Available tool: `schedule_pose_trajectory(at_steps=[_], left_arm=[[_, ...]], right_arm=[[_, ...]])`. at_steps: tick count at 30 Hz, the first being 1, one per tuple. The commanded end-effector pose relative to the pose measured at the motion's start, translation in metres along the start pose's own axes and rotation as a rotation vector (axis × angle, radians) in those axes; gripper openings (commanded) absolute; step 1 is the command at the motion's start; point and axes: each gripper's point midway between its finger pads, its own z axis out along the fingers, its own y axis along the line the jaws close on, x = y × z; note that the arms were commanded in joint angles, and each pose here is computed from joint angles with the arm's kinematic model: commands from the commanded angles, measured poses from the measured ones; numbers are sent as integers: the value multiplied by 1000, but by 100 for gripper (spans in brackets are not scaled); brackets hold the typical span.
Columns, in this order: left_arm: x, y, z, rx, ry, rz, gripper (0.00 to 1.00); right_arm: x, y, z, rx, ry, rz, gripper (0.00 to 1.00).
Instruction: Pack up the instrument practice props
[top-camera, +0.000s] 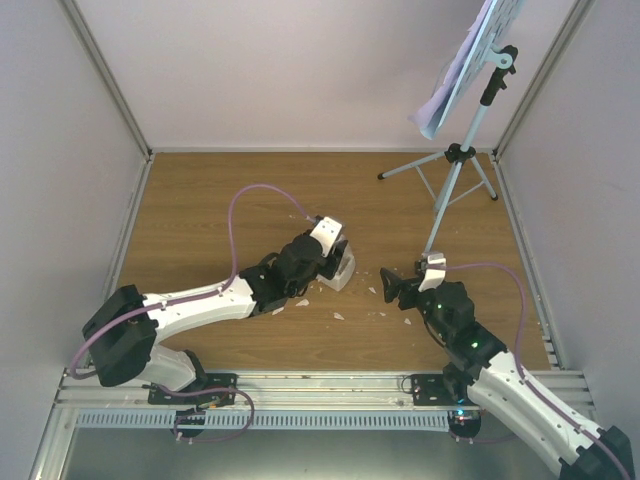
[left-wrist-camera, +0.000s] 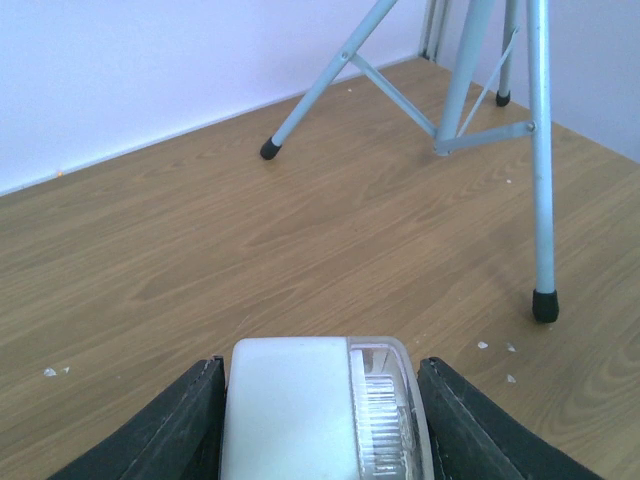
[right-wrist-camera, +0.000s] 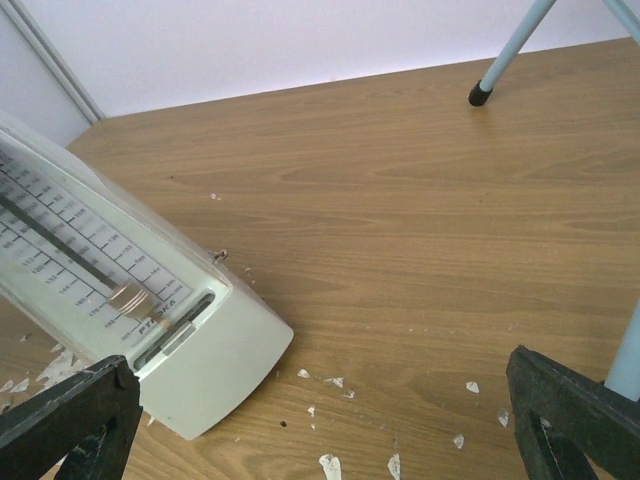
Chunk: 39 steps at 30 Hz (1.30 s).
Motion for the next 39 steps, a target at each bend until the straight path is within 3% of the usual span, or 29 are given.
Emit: schedule_pose_trajectory(at_steps=[1,6,9,18,21,24,28,34,39], left_arm=[[-56,-3,0,-16,-201,-79,37],[-45,-8,10,-4,-162,-89,39],[-42,-10,12,8,-143,-99,46],[-55,-18,-5,93,-138,-120,90],[-60,-16,-24,122,-152,-134,97],[-56,-13,-46,160,-150,-151,99],[-28,-10,-67,273,-61,-205,99],[22,-16,-95,431,13,-252,97],[56,-13,-105,451,44,-280,96]], right_arm=[[4,-5,2,18,6,21,100],[6,-4,3,11,12,15,100],[6,-3,4,6,15,12,100],[11,5,10,-26,61,-6,100],[5,11,12,-45,74,-13,100],[-9,22,13,-78,78,-36,100],[-31,49,16,-177,106,-116,99],[-56,87,46,-341,219,-199,100],[-67,116,73,-492,262,-310,100]])
